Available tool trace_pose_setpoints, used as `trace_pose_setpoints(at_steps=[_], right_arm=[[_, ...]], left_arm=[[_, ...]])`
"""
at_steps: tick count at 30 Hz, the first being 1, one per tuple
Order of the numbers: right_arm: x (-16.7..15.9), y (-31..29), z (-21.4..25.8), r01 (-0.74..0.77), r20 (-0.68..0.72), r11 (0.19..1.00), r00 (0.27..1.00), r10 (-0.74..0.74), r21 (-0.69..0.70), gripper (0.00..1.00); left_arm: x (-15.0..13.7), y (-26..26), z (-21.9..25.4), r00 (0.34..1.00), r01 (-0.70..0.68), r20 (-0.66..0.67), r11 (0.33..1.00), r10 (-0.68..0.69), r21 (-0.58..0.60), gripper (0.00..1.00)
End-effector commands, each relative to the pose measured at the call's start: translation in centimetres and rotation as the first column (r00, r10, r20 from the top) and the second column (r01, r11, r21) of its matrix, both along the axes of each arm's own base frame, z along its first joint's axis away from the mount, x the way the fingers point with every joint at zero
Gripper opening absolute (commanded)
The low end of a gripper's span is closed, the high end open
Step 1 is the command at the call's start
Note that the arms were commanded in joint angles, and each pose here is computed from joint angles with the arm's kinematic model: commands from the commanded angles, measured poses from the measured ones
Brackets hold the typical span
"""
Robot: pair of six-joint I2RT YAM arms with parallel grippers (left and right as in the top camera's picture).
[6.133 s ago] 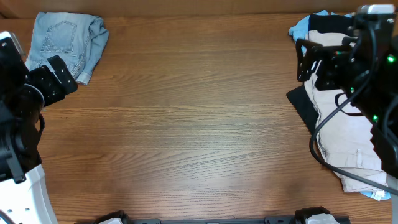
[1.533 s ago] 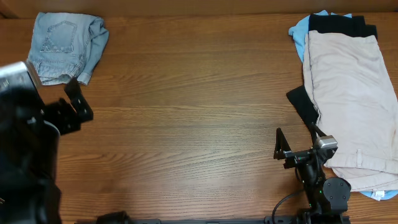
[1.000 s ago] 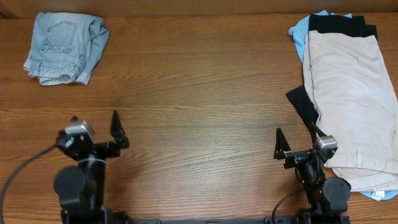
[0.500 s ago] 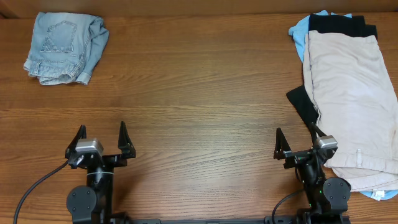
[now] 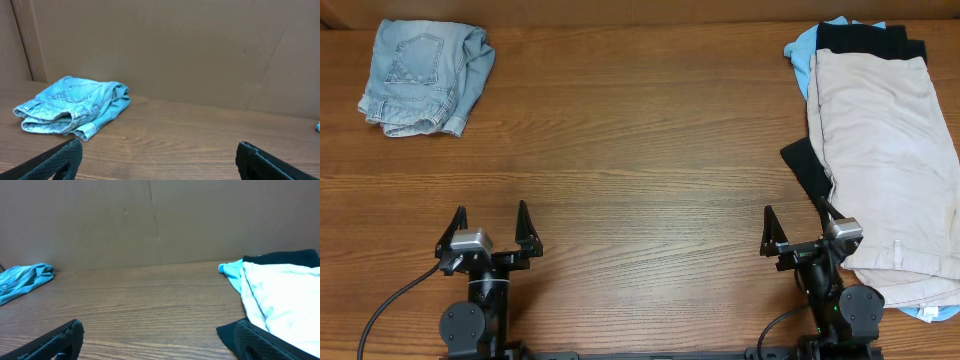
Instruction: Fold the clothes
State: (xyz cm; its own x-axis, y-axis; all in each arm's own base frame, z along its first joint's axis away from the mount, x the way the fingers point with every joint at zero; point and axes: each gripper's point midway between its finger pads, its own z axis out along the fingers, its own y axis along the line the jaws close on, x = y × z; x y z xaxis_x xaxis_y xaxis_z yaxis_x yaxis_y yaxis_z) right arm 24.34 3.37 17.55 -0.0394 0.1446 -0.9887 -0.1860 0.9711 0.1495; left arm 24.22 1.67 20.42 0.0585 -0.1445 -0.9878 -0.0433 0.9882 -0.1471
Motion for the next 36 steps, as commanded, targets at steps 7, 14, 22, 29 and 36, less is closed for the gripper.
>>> trace_pose_setpoints(at_steps=[7,14,22,29,36], right_arm=[[0.0,-0.2,-0.2,0.009,0.003,1.000,1.000,-0.009,0.000,1.00],[0.0,-0.2,-0.2,0.009,0.003,1.000,1.000,-0.009,0.000,1.00],[0.0,-0.2,-0.2,0.009,0.003,1.000,1.000,-0.009,0.000,1.00],[0.0,-0.2,-0.2,0.009,0.003,1.000,1.000,-0.009,0.000,1.00],[0.0,-0.2,-0.2,0.009,0.003,1.000,1.000,-0.009,0.000,1.00]], left_arm=[[0.4,0.2,-3.3,0.998,-0.011,-0.066,1.000,0.010,-0.021,1.00],[0.3,0.2,-4.8,0.992,-0.016,-0.126,1.000,0.013,-0.022,1.00],[0.3,0.2,-4.8,0.992,-0.016,-0.124,1.000,0.014,-0.022,1.00],[0.3,0.2,-4.8,0.992,-0.016,-0.124,1.000,0.014,-0.022,1.00],[0.3,0.2,-4.8,0.992,-0.016,-0.124,1.000,0.014,-0.023,1.00]])
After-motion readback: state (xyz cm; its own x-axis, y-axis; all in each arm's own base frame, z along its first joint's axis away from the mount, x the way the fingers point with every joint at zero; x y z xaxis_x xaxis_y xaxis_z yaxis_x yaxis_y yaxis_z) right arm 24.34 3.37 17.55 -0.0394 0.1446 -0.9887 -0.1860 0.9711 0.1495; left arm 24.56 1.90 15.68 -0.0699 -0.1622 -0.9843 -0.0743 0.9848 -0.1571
